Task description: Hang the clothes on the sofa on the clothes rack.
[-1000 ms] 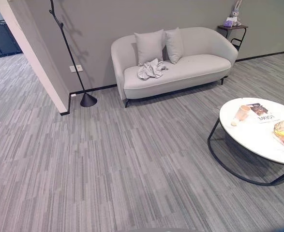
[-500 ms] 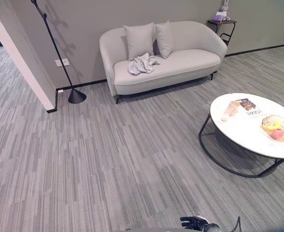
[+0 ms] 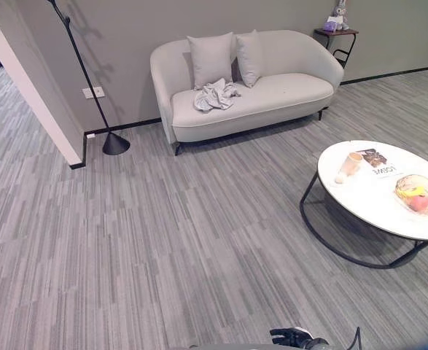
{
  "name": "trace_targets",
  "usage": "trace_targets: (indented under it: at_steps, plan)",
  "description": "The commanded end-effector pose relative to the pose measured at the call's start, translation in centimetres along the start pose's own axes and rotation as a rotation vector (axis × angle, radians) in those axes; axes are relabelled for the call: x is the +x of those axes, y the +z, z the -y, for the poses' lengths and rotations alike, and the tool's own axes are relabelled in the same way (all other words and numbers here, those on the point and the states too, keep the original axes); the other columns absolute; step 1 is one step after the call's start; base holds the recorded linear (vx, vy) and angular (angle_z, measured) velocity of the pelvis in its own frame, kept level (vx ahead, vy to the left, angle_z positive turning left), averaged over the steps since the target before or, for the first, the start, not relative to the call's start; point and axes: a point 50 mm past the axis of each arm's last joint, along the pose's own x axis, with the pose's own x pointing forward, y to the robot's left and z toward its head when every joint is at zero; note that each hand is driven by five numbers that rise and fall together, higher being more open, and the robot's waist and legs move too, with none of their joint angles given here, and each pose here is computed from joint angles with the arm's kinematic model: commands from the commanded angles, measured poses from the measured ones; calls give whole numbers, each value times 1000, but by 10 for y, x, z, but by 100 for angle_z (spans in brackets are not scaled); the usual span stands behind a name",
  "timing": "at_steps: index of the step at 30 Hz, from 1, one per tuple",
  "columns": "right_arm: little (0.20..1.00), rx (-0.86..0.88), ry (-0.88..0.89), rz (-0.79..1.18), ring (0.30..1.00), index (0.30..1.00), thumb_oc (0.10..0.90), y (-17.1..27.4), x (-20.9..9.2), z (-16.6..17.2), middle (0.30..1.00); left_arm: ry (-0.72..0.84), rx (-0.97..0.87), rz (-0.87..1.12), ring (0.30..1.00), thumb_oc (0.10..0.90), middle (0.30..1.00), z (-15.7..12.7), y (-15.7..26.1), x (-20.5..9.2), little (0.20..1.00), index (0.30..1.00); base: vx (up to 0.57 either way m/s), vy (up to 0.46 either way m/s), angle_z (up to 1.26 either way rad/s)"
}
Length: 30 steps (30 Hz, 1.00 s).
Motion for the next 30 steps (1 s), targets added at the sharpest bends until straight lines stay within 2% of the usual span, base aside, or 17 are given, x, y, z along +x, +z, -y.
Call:
trace_targets:
  at_steps: [1, 9, 15, 22, 27, 30]
  plan:
    - [900, 47, -21, -89, 900, 900, 800, -20, -2, 4, 900, -67, 15, 149, 900, 800, 900, 19, 52, 4, 900, 900, 41, 134, 2]
    - [900, 287, -80, -101, 900, 900, 800, -29, -7, 21, 900, -83, -11, 172, 900, 800, 900, 18, 61, 4, 900, 900, -11, 141, 1]
    - [900, 356, -74, -109, 900, 900, 800, -36, -8, 20, 900, -103, -42, 94, 900, 800, 900, 21, 41, 4, 900, 900, 101, 177, -16]
    - [900, 474, -81, -127, 900, 900, 800, -44, -10, 20, 900, -74, -69, 103, 900, 800, 900, 10, 44, 4, 900, 900, 309, -163, 14]
    - [900, 579, -85, -179, 900, 900, 800, -61, -14, 18, 900, -100, 75, 131, 900, 800, 900, 14, 56, 4, 900, 900, 504, -119, 8]
    - [900, 553, -90, -192, 900, 900, 800, -63, -15, 20, 900, -99, 59, 125, 900, 800, 900, 15, 52, 4, 900, 900, 543, -224, 36]
